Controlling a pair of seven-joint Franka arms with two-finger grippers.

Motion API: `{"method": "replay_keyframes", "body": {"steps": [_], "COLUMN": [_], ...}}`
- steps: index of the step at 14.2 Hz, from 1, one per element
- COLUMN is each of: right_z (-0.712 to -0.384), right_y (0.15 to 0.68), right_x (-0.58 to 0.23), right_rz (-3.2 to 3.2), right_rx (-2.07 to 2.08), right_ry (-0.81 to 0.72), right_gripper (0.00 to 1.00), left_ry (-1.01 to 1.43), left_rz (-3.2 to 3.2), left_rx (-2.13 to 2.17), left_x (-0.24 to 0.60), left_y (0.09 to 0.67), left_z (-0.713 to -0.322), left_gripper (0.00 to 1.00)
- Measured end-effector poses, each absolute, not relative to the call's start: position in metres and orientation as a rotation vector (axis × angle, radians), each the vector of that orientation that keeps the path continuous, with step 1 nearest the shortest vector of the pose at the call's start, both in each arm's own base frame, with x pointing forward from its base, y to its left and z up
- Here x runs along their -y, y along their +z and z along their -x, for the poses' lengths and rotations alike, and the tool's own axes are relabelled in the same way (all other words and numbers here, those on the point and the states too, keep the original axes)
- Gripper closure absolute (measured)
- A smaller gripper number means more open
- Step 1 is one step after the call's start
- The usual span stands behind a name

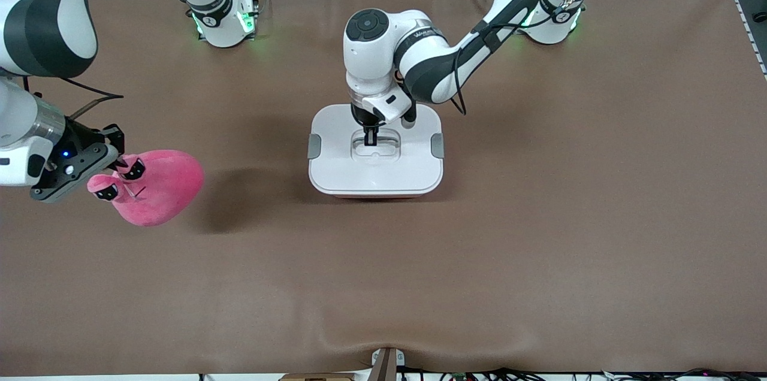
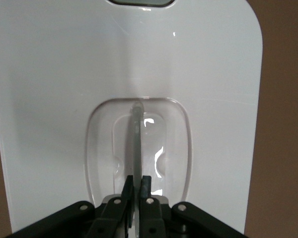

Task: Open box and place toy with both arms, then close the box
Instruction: 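Grasp the pink toy with the right gripper while the left gripper grasps the handle, then lift the lid off with the left gripper while the right gripper lifts the toy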

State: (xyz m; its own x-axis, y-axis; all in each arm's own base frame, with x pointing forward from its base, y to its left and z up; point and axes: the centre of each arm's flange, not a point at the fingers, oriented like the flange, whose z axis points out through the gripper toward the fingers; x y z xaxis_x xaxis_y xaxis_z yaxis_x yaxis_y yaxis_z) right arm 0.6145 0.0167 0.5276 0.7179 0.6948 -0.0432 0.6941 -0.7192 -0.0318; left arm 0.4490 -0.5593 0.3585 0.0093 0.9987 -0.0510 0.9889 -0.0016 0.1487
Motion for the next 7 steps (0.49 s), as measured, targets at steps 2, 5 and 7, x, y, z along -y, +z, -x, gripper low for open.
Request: {"method": "replay_keyframes", "body": {"steps": [2, 5, 7], "right_z": [-0.615, -0.615, -0.614], "right_y": [0.527, 0.526, 0.527], "right_x": [-0.018, -0.034, -0.052], "right_rz": [2.839, 2.759, 2.696], "right_rx": [1.296, 1.423, 1.518], "right_ry": [0.079, 0.062, 0.040], "right_gripper": [0.93, 0.93, 0.93], "left_ry": [0.115, 0.156, 0.195], "left_rz": [-2.104, -2.095, -2.116], "left_rx": [-2.094, -2.063, -2.029], "left_x": [0.559, 0.551, 0.538], "left_y": [0.376, 0.411, 0.432], "left_z": [-0.453, -0.456, -0.465], "left_gripper": [0.93, 0.93, 0.93]}}
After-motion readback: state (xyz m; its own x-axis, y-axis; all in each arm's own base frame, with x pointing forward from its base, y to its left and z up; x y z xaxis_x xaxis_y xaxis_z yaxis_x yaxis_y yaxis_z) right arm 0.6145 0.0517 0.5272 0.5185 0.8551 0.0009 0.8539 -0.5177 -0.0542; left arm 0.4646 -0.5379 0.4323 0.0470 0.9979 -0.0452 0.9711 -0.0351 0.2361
